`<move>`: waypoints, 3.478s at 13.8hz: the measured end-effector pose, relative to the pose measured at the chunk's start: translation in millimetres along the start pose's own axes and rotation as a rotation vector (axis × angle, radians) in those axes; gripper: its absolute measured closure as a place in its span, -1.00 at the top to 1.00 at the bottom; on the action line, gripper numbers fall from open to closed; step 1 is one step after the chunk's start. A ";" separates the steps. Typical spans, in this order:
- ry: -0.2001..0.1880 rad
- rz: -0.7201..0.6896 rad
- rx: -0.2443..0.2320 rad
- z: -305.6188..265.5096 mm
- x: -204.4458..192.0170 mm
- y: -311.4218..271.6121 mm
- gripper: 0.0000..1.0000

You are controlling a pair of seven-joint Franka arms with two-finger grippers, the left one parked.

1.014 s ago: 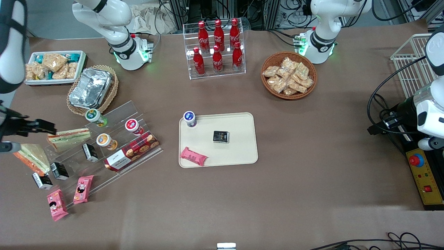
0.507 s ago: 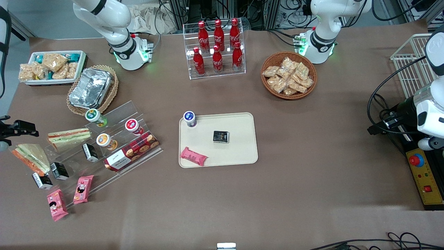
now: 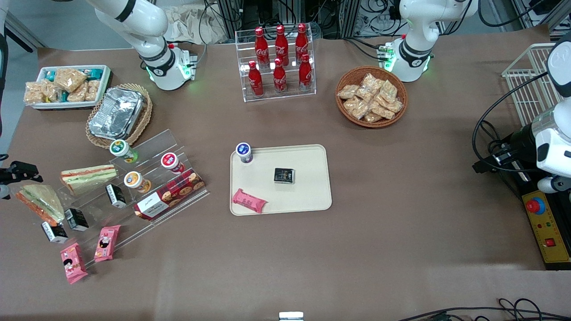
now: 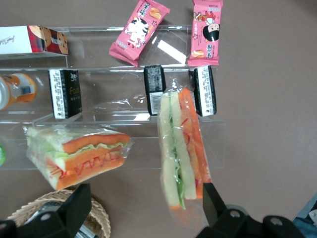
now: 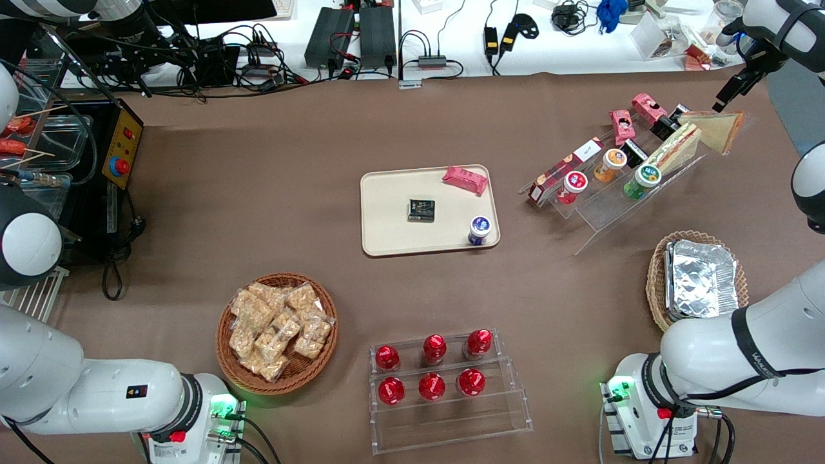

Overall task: Place sandwich on tray
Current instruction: 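Close the right gripper on the plastic-wrapped triangle sandwich, then lift the sandwich and carry it with the right gripper over the cream tray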

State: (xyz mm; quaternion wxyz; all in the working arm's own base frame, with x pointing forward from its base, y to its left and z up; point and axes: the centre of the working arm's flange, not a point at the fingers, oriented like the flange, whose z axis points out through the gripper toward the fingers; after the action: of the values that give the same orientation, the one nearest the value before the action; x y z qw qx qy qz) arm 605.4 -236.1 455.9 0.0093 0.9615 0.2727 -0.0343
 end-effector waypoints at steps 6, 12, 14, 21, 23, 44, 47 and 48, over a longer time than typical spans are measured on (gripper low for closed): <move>0.015 -0.138 -0.021 22.1 -0.2 16.7 1.00; 0.017 -0.207 -0.034 46.2 -5.2 33.5 1.00; 0.012 -0.194 -0.027 51.9 -12.6 39.5 1.00; 0.000 -0.178 0.002 72.7 -21.8 48.6 0.91; 0.000 -0.173 0.009 76.7 -20.8 48.5 0.87; 0.042 -0.178 0.000 -159.5 74.7 -135.2 -0.46; 0.128 -0.236 0.126 -160.3 122.5 -206.1 -0.46; 0.132 -0.270 0.157 -152.8 135.7 -222.2 -0.46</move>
State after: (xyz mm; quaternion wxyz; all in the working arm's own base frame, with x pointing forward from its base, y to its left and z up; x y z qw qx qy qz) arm 613.3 29.7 598.8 -0.0885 0.9140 0.3959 0.0067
